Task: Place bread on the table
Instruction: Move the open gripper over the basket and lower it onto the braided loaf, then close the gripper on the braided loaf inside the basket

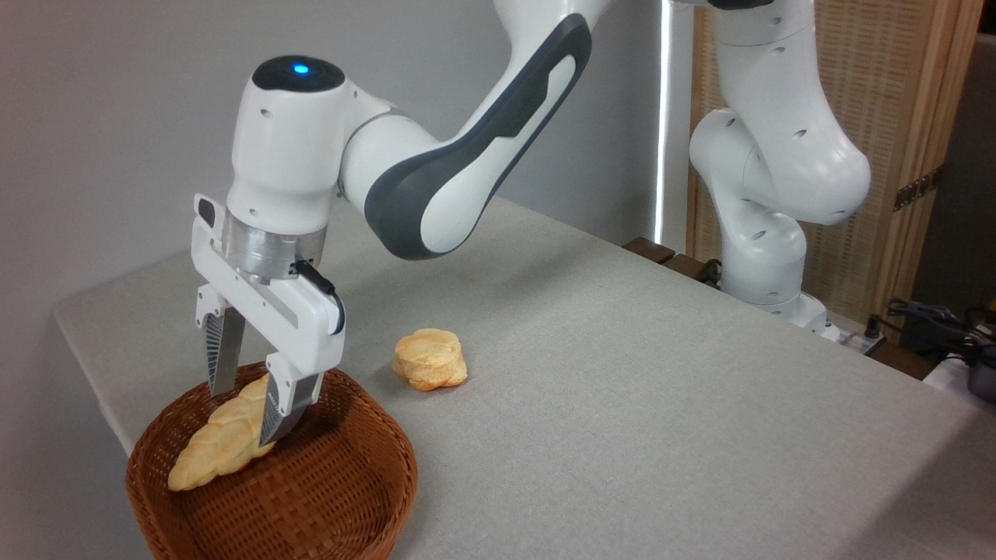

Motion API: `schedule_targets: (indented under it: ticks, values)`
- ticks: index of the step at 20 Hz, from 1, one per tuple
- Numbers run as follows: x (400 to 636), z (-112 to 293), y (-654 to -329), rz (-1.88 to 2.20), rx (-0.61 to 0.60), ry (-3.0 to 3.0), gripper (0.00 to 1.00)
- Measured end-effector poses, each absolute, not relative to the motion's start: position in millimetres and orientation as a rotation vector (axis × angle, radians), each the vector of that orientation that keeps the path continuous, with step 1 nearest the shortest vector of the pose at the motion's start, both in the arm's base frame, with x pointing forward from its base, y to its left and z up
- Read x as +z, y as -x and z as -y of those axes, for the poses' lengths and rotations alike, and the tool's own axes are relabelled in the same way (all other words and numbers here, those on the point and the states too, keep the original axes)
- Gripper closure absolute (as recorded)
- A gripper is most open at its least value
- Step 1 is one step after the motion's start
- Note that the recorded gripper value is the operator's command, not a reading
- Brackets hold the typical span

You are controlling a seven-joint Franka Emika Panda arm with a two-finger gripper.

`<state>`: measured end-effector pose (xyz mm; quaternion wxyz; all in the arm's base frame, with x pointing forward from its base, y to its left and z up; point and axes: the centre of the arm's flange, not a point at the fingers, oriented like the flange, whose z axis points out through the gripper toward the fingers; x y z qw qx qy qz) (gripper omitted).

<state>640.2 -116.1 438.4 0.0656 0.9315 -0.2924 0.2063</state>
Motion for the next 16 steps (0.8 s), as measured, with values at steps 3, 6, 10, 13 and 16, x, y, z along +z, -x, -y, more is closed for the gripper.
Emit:
schedule_targets:
  ticks: [3,6,10,13,16]
  values:
    - [429.7,122.7,-643.6,0.859,0.646,-2.811,0.0]
    - [421.0,134.4,-644.5,0.87,0.652,-2.8,0.0]
    - [416.5,134.3,-645.3,0.873,0.645,-2.803,0.0]
    - [414.2,135.1,-645.5,0.918,0.639,-2.817,0.0]
    - [411.7,136.4,-645.6,0.999,0.631,-2.84,0.0]
